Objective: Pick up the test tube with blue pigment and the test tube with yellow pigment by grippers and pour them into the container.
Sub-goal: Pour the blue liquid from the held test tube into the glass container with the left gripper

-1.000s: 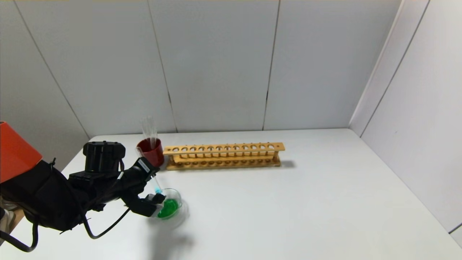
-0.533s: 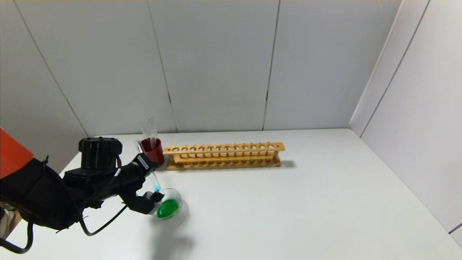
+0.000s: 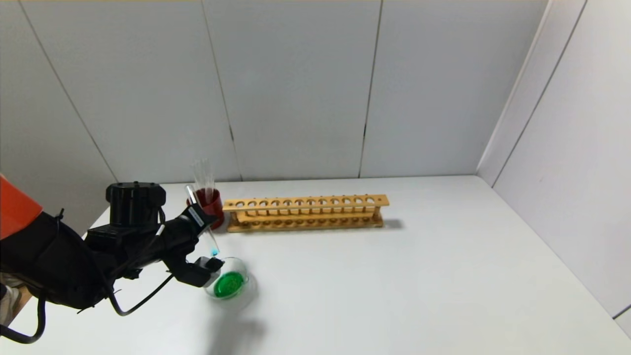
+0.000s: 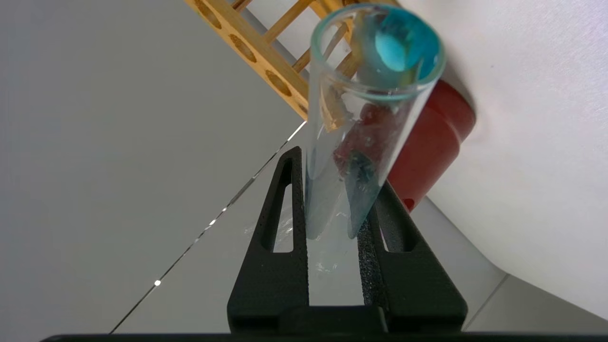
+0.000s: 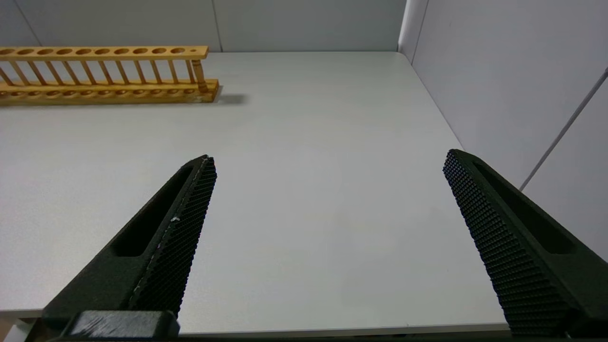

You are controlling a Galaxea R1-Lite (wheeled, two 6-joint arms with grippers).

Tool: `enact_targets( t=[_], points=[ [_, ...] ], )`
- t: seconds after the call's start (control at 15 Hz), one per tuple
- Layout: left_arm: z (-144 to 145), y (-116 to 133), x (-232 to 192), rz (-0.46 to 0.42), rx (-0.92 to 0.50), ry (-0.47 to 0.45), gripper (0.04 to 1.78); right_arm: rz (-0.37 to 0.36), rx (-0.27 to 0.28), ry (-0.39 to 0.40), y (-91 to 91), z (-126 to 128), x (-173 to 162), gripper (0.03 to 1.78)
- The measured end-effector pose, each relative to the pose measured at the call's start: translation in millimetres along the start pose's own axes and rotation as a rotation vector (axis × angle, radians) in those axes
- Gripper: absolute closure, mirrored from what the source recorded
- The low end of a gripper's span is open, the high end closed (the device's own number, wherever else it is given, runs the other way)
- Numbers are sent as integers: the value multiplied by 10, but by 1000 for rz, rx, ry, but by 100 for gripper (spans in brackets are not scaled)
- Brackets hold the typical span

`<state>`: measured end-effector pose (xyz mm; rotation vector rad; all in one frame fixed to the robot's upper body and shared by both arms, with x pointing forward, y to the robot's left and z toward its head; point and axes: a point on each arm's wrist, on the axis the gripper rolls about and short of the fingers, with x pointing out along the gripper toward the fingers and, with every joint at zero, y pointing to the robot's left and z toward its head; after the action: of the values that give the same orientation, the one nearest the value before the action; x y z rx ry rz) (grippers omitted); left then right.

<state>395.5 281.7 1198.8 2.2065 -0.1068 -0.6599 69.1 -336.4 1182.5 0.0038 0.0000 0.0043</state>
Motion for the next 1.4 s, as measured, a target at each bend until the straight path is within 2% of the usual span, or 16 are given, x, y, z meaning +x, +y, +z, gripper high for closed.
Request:
enact_targets(
  t=[0.6,1.0,1.4],
  points=[
    [10,0,40,-2,12,-5,148,0,0,0,0,0,0,6],
    [-9,119,65,38,162,7,148,0,0,0,0,0,0,6],
    [-26,154,24,49,196,19,148,0,0,0,0,0,0,6]
  ],
)
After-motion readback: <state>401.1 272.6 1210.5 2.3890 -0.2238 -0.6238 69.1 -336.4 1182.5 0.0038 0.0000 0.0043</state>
